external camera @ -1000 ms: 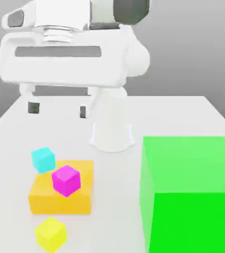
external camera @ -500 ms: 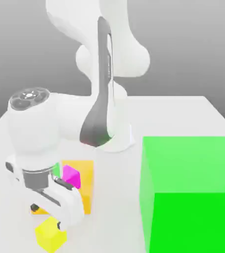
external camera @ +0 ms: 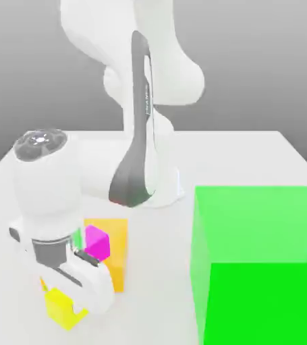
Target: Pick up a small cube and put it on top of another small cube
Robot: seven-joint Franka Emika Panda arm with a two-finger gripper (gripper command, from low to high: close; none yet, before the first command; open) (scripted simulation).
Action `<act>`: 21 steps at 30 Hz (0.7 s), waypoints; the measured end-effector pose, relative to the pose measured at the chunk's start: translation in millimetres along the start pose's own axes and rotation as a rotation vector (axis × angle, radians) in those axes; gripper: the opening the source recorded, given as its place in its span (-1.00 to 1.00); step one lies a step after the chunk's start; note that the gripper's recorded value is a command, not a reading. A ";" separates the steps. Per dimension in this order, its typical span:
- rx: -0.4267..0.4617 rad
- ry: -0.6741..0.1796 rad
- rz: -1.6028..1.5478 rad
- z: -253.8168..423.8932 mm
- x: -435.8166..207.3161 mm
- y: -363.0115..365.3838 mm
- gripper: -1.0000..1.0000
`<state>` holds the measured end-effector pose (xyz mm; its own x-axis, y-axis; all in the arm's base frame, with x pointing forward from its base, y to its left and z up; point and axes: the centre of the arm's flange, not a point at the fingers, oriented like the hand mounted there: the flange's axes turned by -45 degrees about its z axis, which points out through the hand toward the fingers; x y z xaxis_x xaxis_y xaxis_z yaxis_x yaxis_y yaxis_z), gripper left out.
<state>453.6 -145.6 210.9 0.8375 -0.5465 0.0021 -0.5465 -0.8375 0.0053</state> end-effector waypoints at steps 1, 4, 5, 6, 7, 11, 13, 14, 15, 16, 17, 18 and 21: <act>-0.003 0.001 -0.033 -9.5 -4.7 2.4 -1.00; -0.009 0.002 -0.137 -35.7 -20.5 10.9 -1.00; -0.010 0.002 -0.172 -43.8 -26.4 13.6 -1.00; -0.010 0.002 -0.207 -51.5 -32.4 16.3 -1.00; -0.011 0.002 -0.243 -58.9 -38.7 18.8 -1.00; -0.007 0.000 -0.388 -84.9 -65.8 28.0 -1.00; -0.001 0.000 -0.461 -95.8 -80.1 32.8 -1.00; 0.002 -0.001 -0.497 -100.7 -87.4 35.1 -1.00; 0.005 -0.001 -0.534 -104.9 -94.7 37.3 -1.00; 0.007 -0.001 -0.551 -100.4 -97.6 38.1 -1.00; 0.008 -0.001 -0.560 -91.9 -98.7 38.3 -1.00; 0.009 -0.001 -0.565 -81.6 -99.1 38.3 -1.00; 0.007 -0.001 -0.569 -48.8 -100.9 38.8 1.00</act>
<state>348.0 -122.7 259.6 1.0000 -0.0097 -0.0001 -0.0097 -1.0000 -0.0018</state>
